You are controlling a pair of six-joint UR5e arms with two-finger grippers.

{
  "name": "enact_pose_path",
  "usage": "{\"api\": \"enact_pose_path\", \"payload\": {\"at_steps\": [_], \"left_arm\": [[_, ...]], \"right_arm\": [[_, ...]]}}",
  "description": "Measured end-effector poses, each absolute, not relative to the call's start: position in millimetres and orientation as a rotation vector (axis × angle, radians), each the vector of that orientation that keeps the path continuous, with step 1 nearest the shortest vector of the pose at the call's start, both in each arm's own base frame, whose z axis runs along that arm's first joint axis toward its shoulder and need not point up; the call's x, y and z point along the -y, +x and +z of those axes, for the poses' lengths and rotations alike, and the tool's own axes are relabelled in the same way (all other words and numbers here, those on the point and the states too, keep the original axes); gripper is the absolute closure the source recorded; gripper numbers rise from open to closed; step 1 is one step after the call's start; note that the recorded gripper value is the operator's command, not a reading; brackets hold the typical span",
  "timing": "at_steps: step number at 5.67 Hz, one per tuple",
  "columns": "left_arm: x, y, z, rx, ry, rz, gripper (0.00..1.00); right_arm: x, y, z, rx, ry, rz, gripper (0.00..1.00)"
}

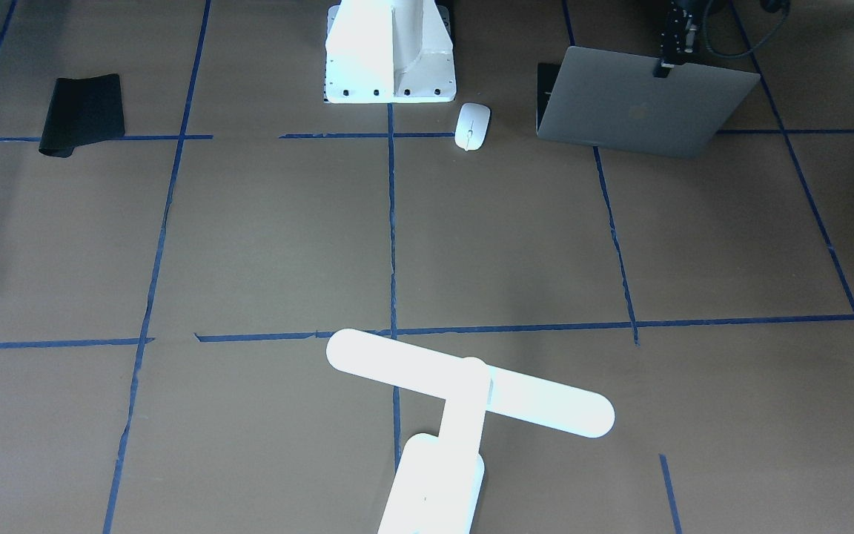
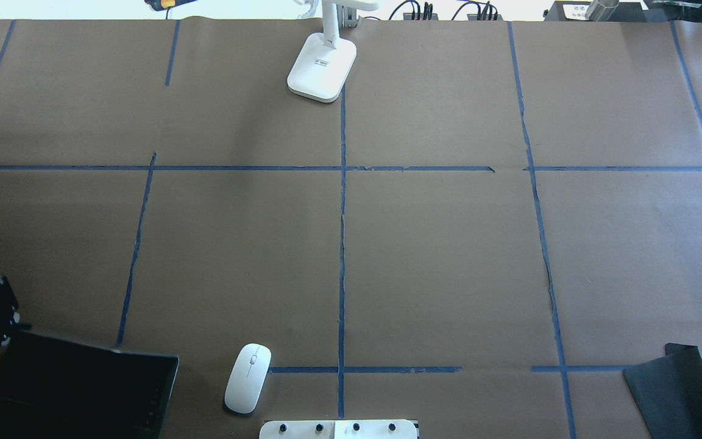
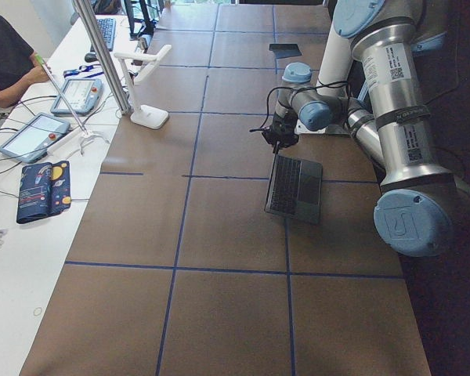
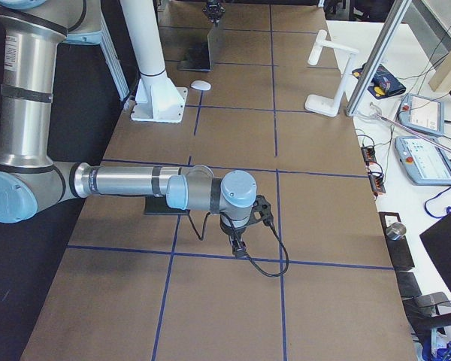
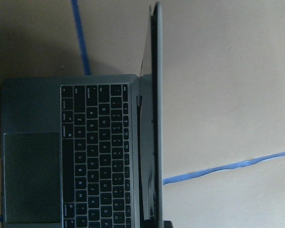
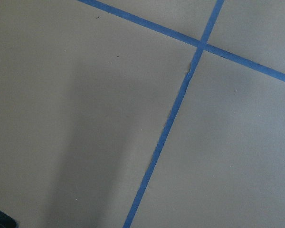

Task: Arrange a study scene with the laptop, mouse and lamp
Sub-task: 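Lift the lid of the grey laptop with the left gripper, then push the opened laptop farther from the robot toward the lamp with the left gripper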

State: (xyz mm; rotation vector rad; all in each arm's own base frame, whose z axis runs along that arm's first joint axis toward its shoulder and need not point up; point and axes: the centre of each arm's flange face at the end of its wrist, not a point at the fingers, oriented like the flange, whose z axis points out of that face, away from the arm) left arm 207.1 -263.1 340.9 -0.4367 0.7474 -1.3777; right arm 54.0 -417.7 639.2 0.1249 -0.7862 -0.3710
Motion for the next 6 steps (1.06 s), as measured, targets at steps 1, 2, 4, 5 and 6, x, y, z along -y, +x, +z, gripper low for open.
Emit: {"api": "enact_pose_path", "payload": {"at_steps": [1,2,4,5,6], "left_arm": [[278.7,196.9,336.3,-0.785,-0.415,-1.412,1.00],[296.3,192.8,331.3,-0.811,-0.392,-1.434,1.00],[347.1,224.0,301.6,-0.797,-0.343,-1.421,1.00],[378.4,248.6,276.6,-0.789,-0.332,-1.430,1.00],[413.6,271.6,253.6,-0.788,-0.325,-1.448,1.00]], "right_arm": [[418.2,53.9,638.8,0.785,0.132,-0.374,0.00],[418.4,53.9,639.1,0.785,0.134,-0.375,0.00],[418.3,53.8,640.6,0.785,0.132,-0.374,0.00],[418.2,53.9,641.4,0.786,0.130,-0.374,0.00],[418.1,53.9,642.3,0.786,0.129,-0.373,0.00]]}}
